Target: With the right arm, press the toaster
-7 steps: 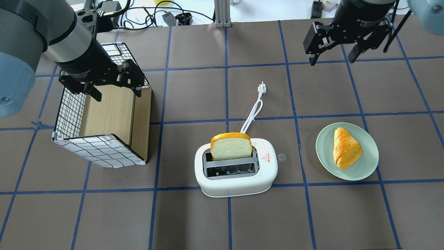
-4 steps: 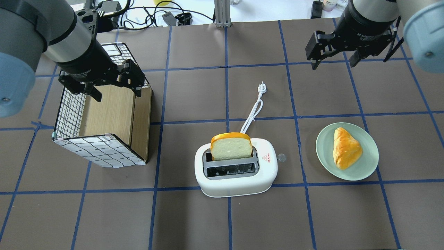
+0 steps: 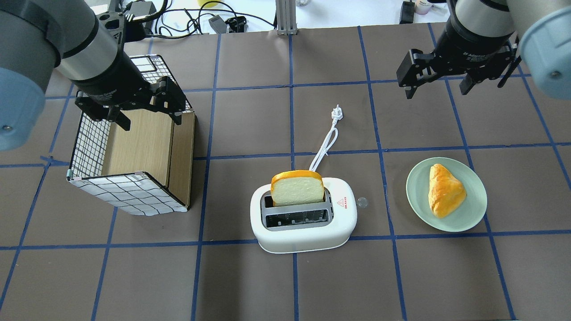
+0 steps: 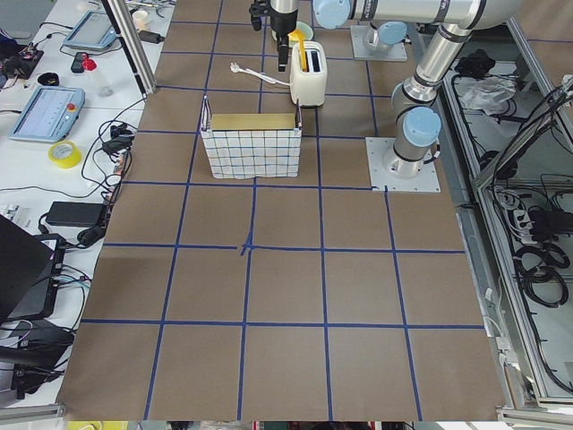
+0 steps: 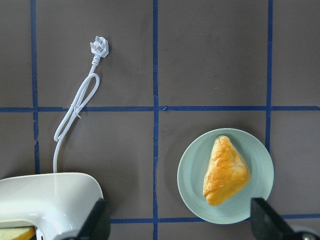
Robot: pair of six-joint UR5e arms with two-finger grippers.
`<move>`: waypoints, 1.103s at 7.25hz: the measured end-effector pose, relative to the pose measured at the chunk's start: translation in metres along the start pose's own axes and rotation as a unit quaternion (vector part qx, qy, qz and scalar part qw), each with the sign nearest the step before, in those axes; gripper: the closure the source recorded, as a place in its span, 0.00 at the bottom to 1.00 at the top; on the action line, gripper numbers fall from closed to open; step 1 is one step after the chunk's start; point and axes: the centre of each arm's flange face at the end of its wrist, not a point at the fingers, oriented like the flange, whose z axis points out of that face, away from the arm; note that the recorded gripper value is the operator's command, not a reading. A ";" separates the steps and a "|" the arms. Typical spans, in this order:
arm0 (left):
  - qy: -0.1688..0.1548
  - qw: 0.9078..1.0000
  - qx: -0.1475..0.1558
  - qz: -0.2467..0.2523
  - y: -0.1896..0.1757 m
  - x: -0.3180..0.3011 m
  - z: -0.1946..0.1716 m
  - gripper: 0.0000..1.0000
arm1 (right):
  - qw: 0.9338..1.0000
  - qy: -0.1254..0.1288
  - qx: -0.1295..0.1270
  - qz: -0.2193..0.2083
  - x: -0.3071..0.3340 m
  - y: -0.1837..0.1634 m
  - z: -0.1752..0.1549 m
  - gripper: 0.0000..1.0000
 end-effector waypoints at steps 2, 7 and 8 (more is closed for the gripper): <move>0.000 1.000 0.000 0.000 0.000 0.000 0.000 0.00 | 1.000 0.010 -0.002 0.009 0.000 0.000 0.000 0.00; 0.000 1.000 0.000 0.000 0.000 0.000 0.000 0.00 | 1.000 -0.017 -0.004 0.009 -0.007 -0.002 0.002 0.00; 0.000 1.000 0.000 0.000 0.000 0.000 0.000 0.00 | 1.000 -0.014 -0.004 0.009 -0.006 -0.002 0.002 0.00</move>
